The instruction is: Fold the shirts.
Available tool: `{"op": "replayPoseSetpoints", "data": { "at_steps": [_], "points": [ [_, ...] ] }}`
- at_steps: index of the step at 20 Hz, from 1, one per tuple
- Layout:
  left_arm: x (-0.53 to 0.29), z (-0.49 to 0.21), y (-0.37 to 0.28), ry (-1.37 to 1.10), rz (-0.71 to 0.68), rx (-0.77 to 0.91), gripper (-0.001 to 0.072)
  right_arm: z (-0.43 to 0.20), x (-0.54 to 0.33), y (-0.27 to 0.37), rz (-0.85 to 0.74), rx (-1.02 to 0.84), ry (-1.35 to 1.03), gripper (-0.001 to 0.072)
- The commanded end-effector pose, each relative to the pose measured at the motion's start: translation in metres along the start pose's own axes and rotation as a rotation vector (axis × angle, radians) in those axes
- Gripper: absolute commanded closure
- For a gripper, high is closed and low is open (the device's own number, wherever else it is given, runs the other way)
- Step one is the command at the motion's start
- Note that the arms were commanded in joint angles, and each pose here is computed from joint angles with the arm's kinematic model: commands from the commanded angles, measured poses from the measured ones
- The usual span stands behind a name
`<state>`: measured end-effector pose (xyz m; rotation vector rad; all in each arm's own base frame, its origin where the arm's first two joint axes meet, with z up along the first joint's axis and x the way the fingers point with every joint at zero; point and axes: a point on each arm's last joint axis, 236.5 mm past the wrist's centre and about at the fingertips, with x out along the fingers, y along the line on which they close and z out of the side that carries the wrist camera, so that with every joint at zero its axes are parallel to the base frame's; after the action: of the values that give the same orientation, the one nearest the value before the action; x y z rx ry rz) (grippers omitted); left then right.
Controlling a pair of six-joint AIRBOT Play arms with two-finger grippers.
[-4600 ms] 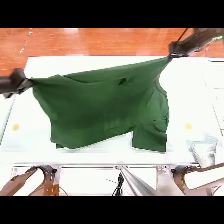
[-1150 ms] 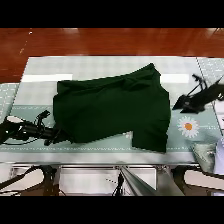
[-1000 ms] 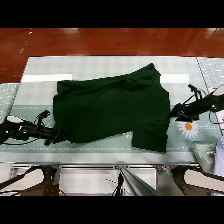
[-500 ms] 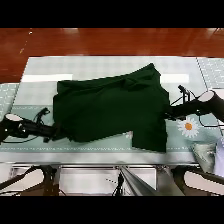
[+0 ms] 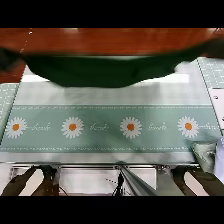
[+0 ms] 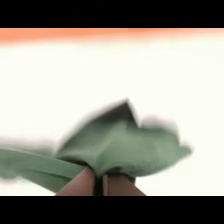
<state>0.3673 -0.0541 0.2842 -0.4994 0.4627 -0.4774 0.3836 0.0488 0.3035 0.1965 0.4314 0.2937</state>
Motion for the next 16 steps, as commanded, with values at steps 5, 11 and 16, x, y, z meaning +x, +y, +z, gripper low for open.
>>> {"op": "replayPoseSetpoints", "data": {
  "at_steps": [5, 11, 16],
  "points": [
    [-0.22, 0.107, -0.248, -0.676, 0.053, 0.599, 0.0692, 0.164, -0.269, 0.099, -0.127, -0.239, -0.689, 0.0678],
    [-0.269, 0.042, -0.234, -0.604, 0.323, 0.569, 0.0692, 0.117, -0.312, 0.108, -0.173, -0.194, -0.574, 0.0678],
    [-0.237, -0.021, -0.171, -0.215, 0.438, 0.444, 0.0692, 0.06, -0.277, 0.063, -0.306, -0.15, -0.251, 0.0679]
  ]
}}
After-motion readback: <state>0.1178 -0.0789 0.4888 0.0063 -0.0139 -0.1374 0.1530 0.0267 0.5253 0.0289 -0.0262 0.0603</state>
